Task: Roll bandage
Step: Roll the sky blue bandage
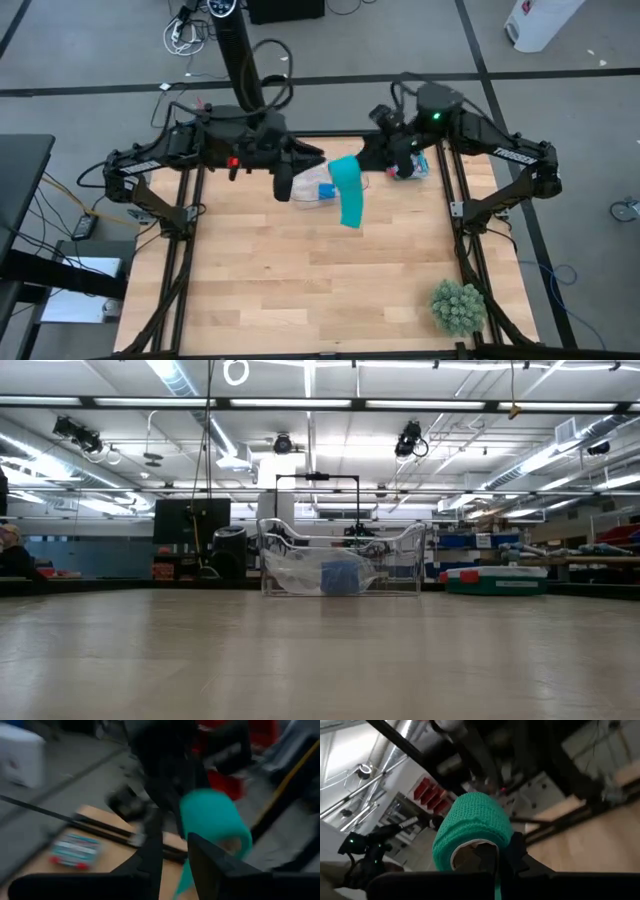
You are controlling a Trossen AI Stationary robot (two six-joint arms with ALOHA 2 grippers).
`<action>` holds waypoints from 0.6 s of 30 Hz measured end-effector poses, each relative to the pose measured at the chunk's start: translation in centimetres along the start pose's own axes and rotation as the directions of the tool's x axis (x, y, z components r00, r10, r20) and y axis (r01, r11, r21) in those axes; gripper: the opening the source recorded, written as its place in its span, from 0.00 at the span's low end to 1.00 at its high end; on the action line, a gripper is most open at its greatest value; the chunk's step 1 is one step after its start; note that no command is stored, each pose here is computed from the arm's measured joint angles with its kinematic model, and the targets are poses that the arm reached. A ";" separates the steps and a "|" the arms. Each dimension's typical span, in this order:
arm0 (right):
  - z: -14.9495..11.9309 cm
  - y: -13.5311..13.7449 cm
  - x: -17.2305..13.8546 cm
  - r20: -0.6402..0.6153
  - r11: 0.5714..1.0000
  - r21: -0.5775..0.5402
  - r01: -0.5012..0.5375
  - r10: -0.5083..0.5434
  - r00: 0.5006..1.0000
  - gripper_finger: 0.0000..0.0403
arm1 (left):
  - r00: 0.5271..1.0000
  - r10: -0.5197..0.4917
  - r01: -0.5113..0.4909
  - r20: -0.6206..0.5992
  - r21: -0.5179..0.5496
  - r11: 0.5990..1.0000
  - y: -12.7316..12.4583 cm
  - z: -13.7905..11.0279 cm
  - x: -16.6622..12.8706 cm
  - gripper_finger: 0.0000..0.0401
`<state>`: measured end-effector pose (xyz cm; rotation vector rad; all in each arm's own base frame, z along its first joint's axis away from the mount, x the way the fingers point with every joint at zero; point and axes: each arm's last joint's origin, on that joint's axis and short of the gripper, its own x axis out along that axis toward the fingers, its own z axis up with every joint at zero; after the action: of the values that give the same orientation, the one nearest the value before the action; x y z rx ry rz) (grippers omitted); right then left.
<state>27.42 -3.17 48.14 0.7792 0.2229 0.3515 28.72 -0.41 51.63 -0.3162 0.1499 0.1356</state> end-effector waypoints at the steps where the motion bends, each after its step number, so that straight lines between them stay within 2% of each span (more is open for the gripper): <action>1: -0.3 -0.5 0.2 -0.014 1.000 0.025 0.009 -0.009 1.000 0.00 | 1.000 0.031 -0.031 -0.003 0.040 0.999 -0.2 0.0 -0.4 0.24; 6: -1.2 -2.1 0.5 -0.006 0.994 0.113 -0.004 0.004 1.000 0.00 | 0.990 0.138 -0.132 -0.023 0.169 0.977 -1.0 -0.5 -0.9 0.24; 9: -1.3 -2.5 0.5 0.001 0.987 0.150 -0.059 0.059 0.998 0.00 | 0.990 0.135 -0.125 -0.044 0.180 0.976 -1.2 -0.8 -1.0 0.24; 12: -1.5 -3.4 0.6 0.001 0.979 0.192 -0.072 0.073 0.997 0.00 | 0.992 0.120 -0.110 -0.040 0.196 0.974 -1.6 -0.8 -1.1 0.24; 18: -1.9 -5.0 0.8 0.013 0.964 0.253 -0.079 0.078 0.997 0.00 | 0.992 0.120 -0.105 -0.025 0.327 0.939 -2.4 -1.0 -1.2 0.24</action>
<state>28.70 -4.91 43.15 1.0430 0.2377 0.4014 27.76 -3.14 51.61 0.0199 0.2318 0.2144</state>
